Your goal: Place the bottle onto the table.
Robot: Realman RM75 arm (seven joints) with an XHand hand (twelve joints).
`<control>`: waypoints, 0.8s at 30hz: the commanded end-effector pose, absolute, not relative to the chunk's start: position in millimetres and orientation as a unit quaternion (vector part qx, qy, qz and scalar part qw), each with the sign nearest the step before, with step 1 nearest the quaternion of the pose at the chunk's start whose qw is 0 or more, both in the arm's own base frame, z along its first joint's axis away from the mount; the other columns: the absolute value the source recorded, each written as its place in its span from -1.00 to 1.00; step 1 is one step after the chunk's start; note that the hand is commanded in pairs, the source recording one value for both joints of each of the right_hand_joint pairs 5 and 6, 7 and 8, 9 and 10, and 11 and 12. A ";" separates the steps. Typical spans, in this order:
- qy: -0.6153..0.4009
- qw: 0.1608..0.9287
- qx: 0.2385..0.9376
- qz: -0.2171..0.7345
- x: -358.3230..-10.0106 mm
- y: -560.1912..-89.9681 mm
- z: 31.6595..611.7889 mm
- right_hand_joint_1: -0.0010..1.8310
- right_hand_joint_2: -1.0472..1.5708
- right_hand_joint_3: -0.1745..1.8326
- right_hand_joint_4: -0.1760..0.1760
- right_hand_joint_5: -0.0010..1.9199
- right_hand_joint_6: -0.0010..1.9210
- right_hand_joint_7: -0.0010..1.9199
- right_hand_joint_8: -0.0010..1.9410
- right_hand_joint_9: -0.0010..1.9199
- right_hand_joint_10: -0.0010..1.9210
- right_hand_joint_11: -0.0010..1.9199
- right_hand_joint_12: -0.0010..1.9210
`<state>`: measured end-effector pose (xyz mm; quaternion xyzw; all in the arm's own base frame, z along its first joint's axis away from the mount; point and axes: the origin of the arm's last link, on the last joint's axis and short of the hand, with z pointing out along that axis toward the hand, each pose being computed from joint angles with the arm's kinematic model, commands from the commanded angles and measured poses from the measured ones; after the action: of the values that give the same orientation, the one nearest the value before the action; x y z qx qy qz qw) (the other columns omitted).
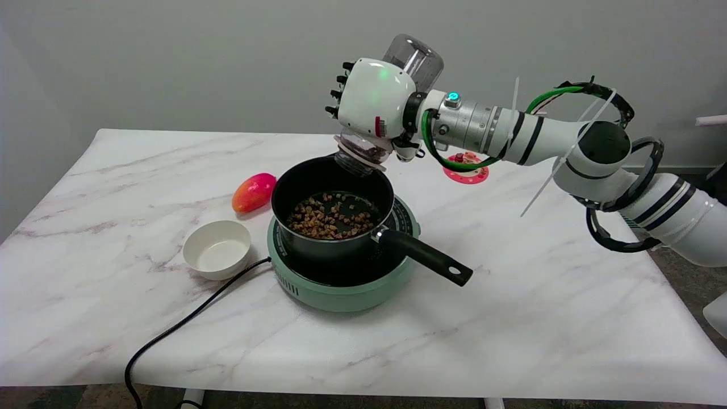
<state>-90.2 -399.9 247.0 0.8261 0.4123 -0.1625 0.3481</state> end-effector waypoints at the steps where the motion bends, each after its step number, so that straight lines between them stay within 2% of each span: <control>1: 0.395 0.368 0.829 -0.147 -80.0 -401.6 255.2 0.39 0.94 -0.41 0.00 1.00 1.00 1.00 0.98 0.48 0.48 0.35 0.35; 7: 0.258 0.456 0.852 0.006 -55.6 -401.5 295.7 0.39 0.95 -0.43 0.00 1.00 1.00 1.00 0.98 0.48 0.47 0.35 0.35; 10: 0.210 0.495 0.839 0.083 -42.6 -395.1 328.2 0.38 0.95 -0.43 0.00 1.00 1.00 1.00 0.98 0.47 0.47 0.35 0.35; 14: 0.115 0.552 0.801 0.201 -41.6 -385.4 381.0 0.40 0.93 -0.42 0.00 1.00 1.00 1.00 0.98 0.46 0.46 0.35 0.35; 18: 0.019 0.597 0.734 0.323 -65.9 -368.6 440.8 0.43 0.92 -0.40 0.00 1.00 1.00 1.00 0.98 0.47 0.47 0.36 0.36; 24: -0.048 0.605 0.636 0.477 -107.0 -336.9 499.9 0.44 0.92 -0.43 0.00 1.00 1.00 1.00 0.98 0.48 0.48 0.36 0.36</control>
<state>-52.8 -397.6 312.8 0.8491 0.2164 0.0628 0.4778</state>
